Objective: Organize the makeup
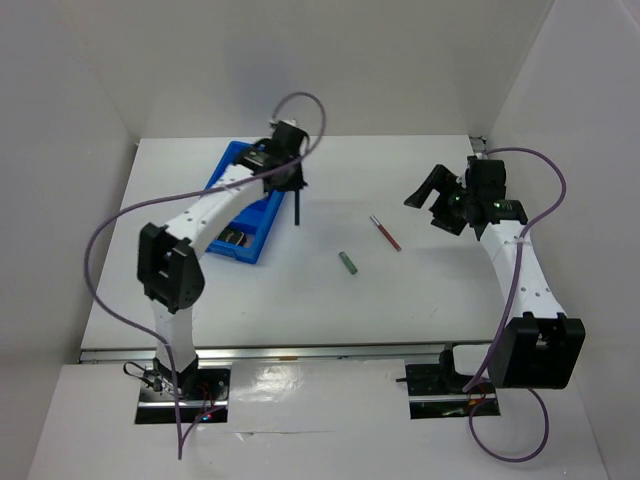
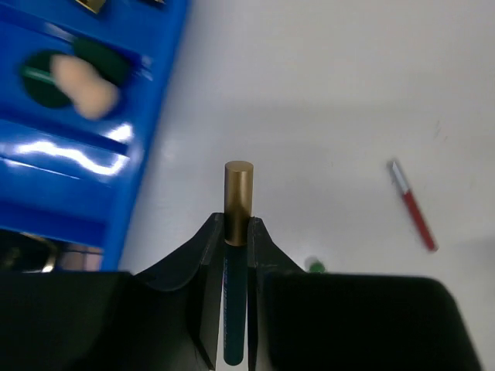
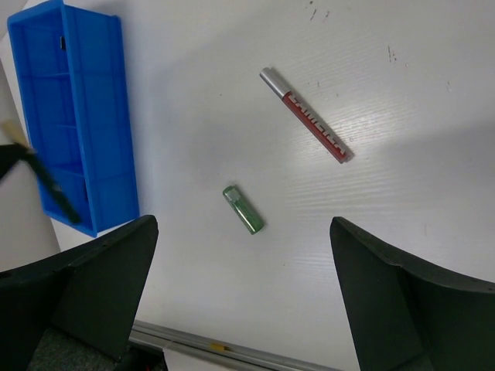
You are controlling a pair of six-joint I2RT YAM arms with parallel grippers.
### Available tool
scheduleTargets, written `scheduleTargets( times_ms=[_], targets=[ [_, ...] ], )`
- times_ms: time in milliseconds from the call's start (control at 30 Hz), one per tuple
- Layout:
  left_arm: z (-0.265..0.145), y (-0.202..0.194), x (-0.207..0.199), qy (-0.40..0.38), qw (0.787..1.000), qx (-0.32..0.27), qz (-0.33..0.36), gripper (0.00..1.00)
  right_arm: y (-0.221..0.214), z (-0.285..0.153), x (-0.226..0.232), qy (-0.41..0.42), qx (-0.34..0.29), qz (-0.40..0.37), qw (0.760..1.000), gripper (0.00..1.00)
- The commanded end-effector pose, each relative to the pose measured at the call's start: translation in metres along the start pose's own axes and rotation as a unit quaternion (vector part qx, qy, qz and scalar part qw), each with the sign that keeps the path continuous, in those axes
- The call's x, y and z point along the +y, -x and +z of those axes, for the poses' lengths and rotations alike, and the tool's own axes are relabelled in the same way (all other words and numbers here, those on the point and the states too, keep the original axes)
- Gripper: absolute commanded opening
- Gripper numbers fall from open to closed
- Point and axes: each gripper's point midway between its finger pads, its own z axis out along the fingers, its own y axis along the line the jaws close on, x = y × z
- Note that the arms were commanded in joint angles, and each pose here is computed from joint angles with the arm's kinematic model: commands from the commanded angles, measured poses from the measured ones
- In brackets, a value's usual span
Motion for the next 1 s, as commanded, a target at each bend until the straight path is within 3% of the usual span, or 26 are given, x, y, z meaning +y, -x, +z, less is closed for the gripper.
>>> scheduleTargets(
  times_ms=[0,200,367,600,967],
  targets=[
    [-0.032,0.043,0.043,0.014,0.995,-0.043,-0.094,0.00,0.005,-0.002,0.004,0.015,-0.012,-0.005,1.000,1.00],
    [-0.041,0.042,0.109,0.070,0.969,-0.070,-0.224,0.00,0.003,-0.001,0.004,0.019,-0.009,-0.005,1.000,1.00],
    [-0.014,0.028,0.155,0.069,0.928,-0.065,-0.359,0.00,0.001,-0.001,0.003,0.017,-0.006,-0.004,1.000,1.00],
    [-0.011,0.029,0.185,0.117,0.892,-0.119,-0.421,0.00,0.000,-0.001,0.005,0.020,-0.003,-0.004,1.000,1.00],
    [0.016,0.013,0.220,0.149,0.857,-0.110,-0.482,0.00,0.002,0.003,0.002,0.014,-0.002,-0.007,1.000,1.00]
  ],
)
